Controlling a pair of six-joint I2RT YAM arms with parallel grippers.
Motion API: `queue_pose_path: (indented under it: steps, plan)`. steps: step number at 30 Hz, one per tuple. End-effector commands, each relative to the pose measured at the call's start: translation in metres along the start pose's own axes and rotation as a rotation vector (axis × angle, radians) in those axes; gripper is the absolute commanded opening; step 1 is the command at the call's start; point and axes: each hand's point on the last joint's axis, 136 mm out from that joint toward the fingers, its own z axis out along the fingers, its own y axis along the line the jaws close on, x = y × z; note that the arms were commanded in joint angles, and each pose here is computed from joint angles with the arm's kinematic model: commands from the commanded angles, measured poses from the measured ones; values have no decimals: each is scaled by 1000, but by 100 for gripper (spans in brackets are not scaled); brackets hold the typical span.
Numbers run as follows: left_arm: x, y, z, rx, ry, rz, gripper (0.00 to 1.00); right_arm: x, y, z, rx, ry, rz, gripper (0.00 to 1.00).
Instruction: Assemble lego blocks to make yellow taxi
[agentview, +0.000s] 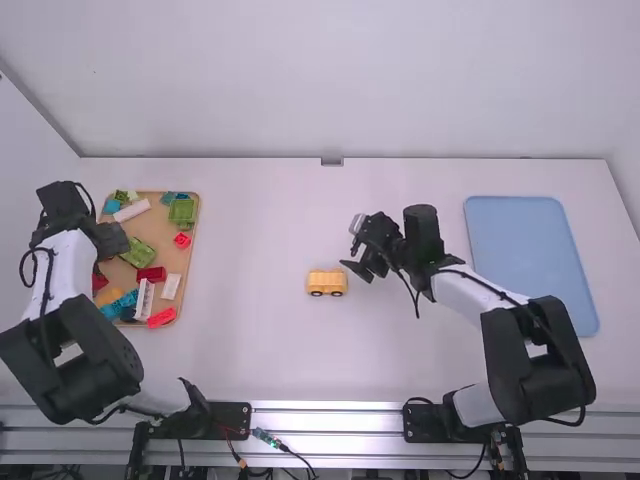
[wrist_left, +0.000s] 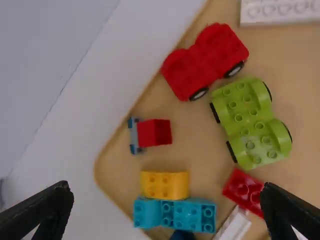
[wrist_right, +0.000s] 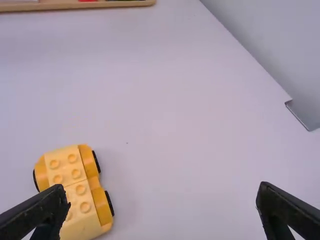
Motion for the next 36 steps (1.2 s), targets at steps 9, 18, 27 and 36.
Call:
queue_pose_path:
  steps: [9,18,27,36]
  plan:
    - [63,6,50,56,62,-414,99,-4,-14,-7,39,-1,-2,99]
    - [65,16,64,251,188,-573,99,-6,-10,-5,29,-2,-6,99]
    - [72,-1,83,236,497,-533,99,-4,-12,-6,38,4,-4,99]
    - [75,19,84,85,538,-742,99,-6,-9,-4,31,1,-17,99]
